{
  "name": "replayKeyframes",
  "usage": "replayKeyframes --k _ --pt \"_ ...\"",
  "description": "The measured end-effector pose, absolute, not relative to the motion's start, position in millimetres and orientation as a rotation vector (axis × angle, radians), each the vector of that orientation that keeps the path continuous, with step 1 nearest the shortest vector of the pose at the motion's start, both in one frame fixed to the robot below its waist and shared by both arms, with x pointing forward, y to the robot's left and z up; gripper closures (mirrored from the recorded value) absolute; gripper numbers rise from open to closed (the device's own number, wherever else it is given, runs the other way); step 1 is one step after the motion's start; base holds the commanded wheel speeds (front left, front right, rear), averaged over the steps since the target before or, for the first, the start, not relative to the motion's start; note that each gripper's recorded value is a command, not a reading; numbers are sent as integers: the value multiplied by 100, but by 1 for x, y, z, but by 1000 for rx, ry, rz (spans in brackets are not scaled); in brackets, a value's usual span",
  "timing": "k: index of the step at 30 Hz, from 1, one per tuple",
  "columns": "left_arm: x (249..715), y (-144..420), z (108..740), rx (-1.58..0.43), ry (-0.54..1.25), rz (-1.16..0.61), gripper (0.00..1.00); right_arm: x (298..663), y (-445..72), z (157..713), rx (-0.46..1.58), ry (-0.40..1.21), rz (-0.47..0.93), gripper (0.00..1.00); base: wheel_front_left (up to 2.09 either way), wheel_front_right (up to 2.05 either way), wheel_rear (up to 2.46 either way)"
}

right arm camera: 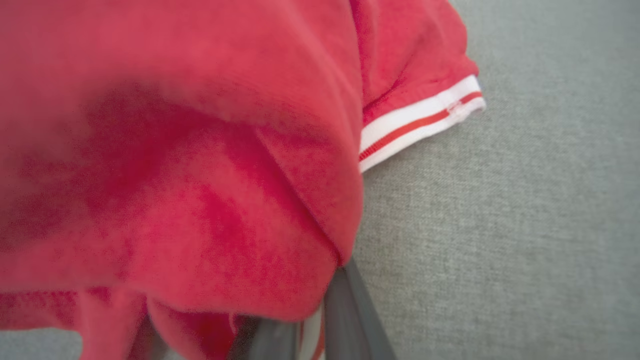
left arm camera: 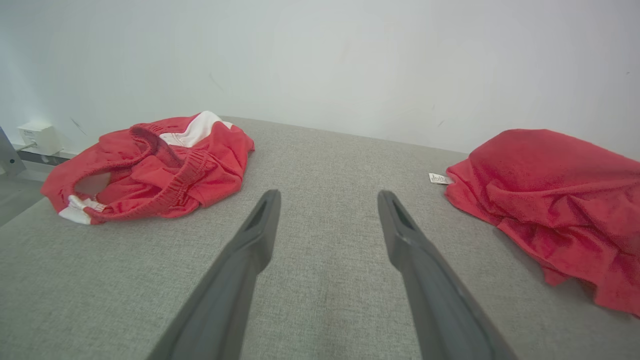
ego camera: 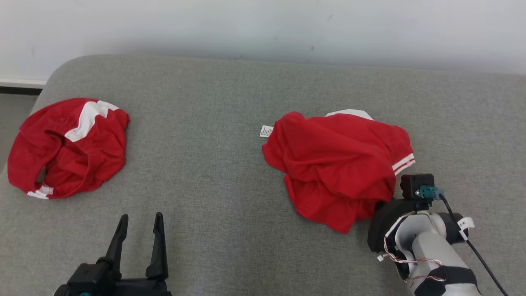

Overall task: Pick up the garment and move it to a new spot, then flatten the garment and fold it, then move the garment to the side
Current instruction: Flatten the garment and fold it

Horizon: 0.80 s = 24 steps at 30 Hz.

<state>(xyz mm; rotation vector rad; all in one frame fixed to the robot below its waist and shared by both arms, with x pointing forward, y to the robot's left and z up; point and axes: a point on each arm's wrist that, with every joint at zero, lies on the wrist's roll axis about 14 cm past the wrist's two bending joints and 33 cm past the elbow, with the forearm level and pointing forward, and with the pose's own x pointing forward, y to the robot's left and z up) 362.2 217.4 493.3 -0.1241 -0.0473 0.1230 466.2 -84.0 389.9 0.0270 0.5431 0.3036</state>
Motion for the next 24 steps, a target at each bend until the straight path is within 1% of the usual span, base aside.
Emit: replayKeyframes --k 3,7,12,15,22,24 --pt "362 215 496 -127 -56 116 0 477 -83 418 19 434 309 100 0 0 0" --pt "359 212 499 -131 -66 107 0 497 -71 485 2 221 346 100 0 0 0" --pt "356 206 505 -136 -84 87 0 498 -46 569 -9 -2 423 100 0 0 0" --pt "354 203 508 -138 -94 76 0 492 -32 608 -15 -84 473 100 0 0 0" --pt "356 197 513 -141 -109 55 0 482 2 679 -75 -221 590 100 0 0 0" --pt "357 197 513 -141 -107 54 0 480 17 709 -83 -288 638 100 0 0 0"
